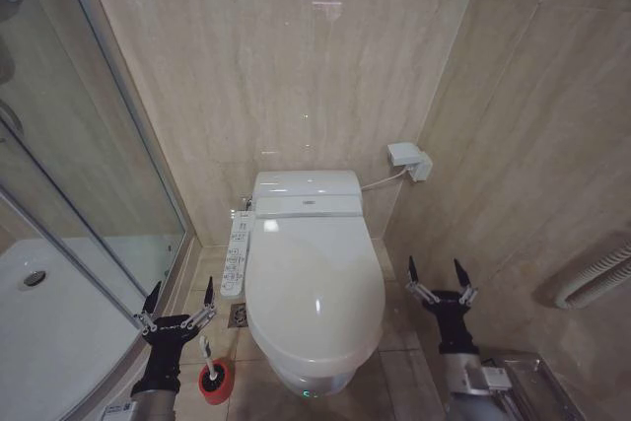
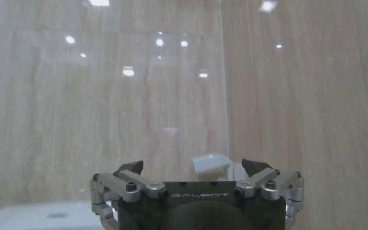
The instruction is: Open the toilet lid, clean the toilet bowl with a toilet brush, close the toilet lid, and flush.
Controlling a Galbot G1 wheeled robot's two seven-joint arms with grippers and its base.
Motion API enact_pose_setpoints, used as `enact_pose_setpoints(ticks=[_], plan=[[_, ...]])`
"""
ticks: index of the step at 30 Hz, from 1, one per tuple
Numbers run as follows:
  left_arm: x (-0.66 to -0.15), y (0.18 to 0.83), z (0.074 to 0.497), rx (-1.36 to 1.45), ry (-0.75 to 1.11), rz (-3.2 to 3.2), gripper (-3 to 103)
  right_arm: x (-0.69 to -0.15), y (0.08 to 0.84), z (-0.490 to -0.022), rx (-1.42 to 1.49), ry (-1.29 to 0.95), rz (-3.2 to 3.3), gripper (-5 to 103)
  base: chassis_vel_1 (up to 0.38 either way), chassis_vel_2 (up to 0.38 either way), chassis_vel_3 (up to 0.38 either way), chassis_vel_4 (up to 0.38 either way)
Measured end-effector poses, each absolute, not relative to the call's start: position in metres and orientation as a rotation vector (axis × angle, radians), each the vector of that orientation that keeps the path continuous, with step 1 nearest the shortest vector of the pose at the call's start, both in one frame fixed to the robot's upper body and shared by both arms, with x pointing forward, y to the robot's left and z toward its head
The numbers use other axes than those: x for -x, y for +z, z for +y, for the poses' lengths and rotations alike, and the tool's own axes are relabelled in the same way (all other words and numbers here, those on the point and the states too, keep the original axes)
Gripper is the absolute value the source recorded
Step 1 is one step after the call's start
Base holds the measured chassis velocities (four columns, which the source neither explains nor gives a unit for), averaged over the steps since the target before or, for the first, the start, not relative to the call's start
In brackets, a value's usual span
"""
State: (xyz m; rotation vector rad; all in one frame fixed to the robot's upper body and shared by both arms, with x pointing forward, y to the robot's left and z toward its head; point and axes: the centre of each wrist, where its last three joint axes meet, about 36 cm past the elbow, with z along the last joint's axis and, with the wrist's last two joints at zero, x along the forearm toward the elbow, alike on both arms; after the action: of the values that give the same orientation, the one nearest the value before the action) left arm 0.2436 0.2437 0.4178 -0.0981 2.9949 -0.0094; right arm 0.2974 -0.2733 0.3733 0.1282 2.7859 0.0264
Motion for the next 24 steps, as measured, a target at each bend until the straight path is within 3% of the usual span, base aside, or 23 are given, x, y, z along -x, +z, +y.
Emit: enact_pose_setpoints(ticks=[24], plan=[[-0.244, 0.418, 0.244, 0.098, -0.009, 2.995, 100, -0.302, 0.403, -0.267, -0.108, 0.034, 2.822, 100, 0.0, 0.0, 0.0, 0.0]])
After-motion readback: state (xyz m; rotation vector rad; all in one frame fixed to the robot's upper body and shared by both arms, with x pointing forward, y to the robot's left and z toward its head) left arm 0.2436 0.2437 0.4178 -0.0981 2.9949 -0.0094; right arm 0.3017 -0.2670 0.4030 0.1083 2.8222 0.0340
